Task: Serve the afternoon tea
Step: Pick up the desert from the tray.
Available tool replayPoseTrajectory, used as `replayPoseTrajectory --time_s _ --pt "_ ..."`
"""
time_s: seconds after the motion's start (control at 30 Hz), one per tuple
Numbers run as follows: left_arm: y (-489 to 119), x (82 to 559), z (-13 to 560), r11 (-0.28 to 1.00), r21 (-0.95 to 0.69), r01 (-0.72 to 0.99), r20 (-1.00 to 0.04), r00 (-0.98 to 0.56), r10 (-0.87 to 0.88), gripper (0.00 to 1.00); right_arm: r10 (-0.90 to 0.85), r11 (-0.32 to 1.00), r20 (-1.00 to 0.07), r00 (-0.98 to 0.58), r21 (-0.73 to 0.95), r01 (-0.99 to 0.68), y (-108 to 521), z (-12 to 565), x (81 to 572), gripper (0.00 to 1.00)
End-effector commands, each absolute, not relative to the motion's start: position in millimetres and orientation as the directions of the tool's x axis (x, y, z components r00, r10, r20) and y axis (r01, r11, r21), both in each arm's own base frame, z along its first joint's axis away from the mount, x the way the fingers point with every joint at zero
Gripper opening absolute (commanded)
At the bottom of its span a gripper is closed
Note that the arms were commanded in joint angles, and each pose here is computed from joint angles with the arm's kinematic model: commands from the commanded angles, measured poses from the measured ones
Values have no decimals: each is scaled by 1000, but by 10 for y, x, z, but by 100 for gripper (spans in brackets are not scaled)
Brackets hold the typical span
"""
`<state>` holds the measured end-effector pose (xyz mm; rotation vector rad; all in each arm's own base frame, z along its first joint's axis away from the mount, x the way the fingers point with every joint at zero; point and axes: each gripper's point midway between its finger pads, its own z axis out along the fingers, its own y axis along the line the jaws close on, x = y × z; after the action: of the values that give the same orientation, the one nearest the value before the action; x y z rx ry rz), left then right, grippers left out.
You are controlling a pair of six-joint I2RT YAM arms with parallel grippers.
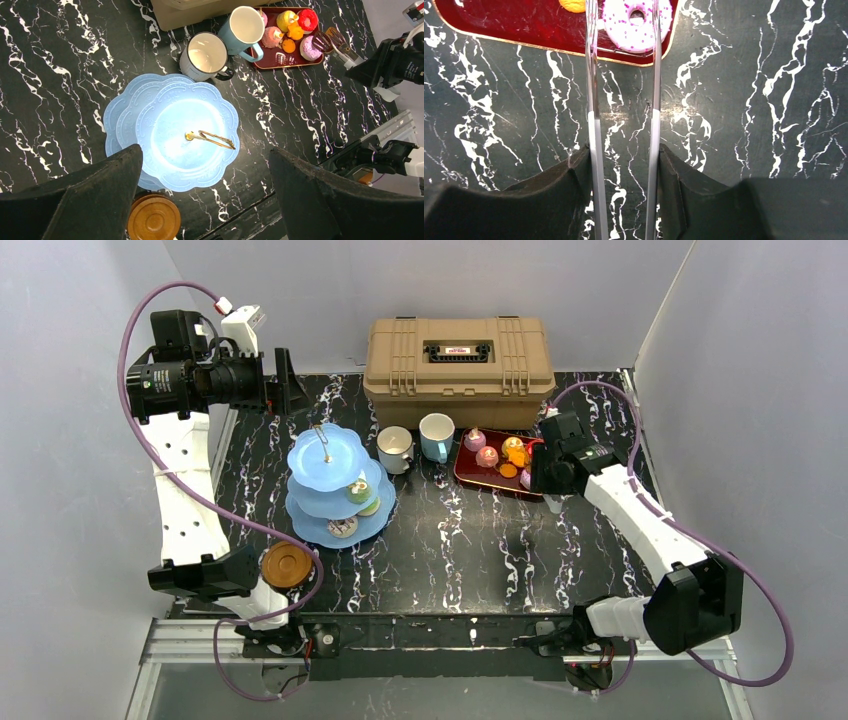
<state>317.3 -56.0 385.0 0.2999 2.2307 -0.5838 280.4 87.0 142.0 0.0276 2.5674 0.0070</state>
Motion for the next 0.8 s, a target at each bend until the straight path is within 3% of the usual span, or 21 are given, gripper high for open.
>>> replayPoseTrajectory --time_s 0.0,0.77 --pt "-594 3119 3893 851 -328 409 -757 -653 22 95 6 998 -583 -813 -44 39 716 1523 2866 54" --pt "-586 3135 3893 852 -325 410 -761 -649 22 95 0 999 -523 -852 -31 20 742 1212 2810 66"
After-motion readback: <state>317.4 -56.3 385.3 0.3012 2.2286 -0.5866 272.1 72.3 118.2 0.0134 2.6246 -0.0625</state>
